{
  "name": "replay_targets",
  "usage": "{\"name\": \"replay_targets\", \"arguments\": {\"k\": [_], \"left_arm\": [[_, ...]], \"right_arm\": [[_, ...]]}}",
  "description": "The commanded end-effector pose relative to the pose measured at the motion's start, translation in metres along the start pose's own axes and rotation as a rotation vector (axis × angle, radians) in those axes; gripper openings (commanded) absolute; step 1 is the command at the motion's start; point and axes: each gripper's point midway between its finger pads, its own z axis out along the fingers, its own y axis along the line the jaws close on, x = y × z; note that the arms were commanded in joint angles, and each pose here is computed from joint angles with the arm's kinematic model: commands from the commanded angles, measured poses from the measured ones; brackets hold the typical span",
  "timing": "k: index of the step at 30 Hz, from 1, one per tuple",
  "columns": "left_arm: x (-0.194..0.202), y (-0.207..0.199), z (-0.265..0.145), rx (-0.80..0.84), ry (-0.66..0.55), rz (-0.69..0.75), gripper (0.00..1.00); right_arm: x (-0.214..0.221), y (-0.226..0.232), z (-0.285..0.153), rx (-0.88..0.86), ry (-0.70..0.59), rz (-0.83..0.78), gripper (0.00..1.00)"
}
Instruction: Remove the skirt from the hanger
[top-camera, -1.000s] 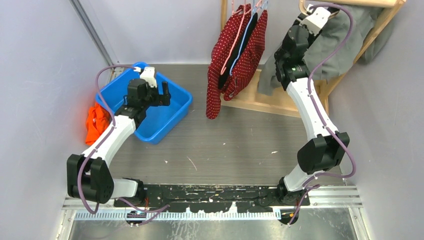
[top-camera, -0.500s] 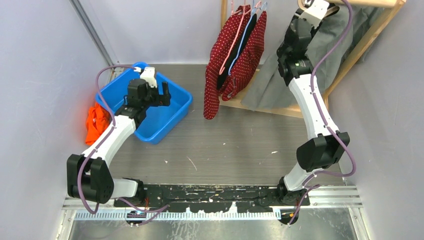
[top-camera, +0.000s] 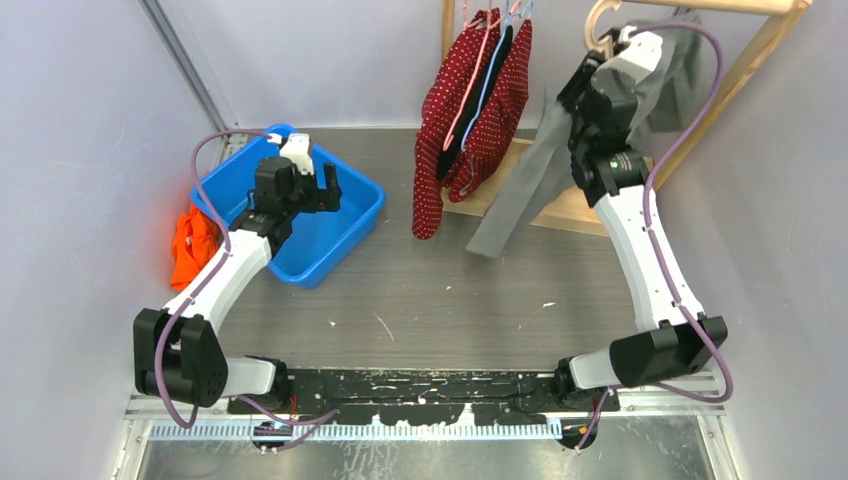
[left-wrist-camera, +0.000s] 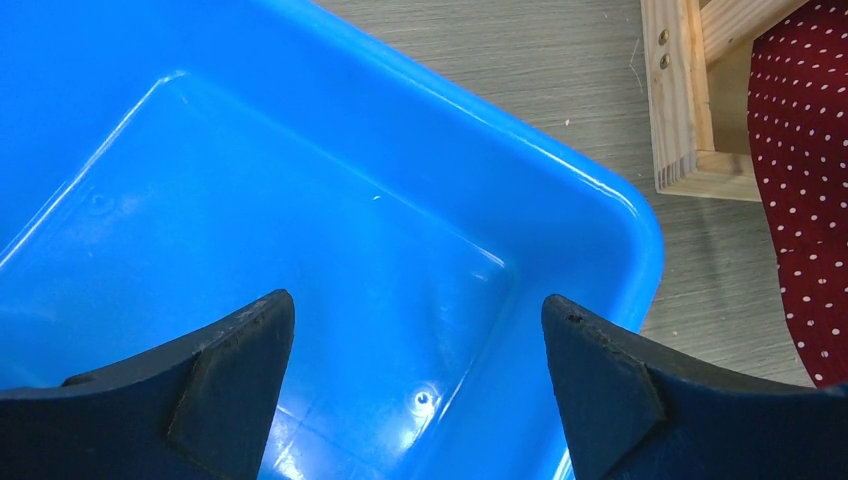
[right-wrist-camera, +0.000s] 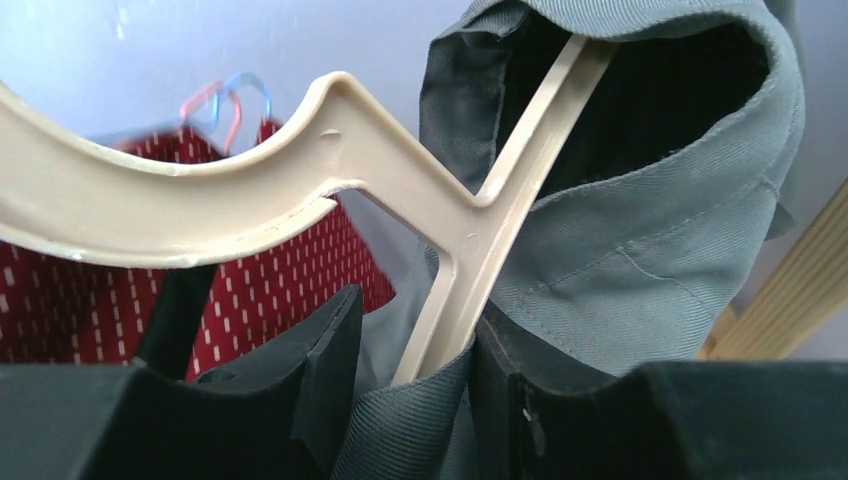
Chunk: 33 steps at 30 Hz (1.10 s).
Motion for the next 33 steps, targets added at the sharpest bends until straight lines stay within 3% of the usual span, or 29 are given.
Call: {"name": "replay_targets", "arguments": {"k": [1,8,16,20,25,33], "left_arm": [[-0.027,-0.004,-0.003,0.01,-0.066,-0.005,0.93],[-0.026,-0.011,-0.005,0.044,-0.072,-0.032,0.93],[-0.031,-0.018,-0.012,0.08,-0.087,-0.051,0.92],[-0.047,-0.032,-0.029,0.148,-0.126,-0.063,0.92],[-0.083,-0.071,-0.061,0.357,-0.215,-0.109,0.92],[-0.164,-0.131,-0.139,0.742,-0.405,-0.213,0.94]], "right_arm": [[0.021,0.012,-0.034,-0.115,0.07,0.118,0.01],[0.036,0.014,-0.094,-0.212,0.174,0.205,0.01],[0.028,0.038,-0.185,-0.51,0.382,0.281,0.01],[0.021,0.042,-0.24,-0.696,0.497,0.217,0.01],[-0.003,0.054,-0.318,-1.026,0.601,0.182,0.01],[-0.037,0.066,-0.404,-1.443,0.772,0.323,0.01]]}}
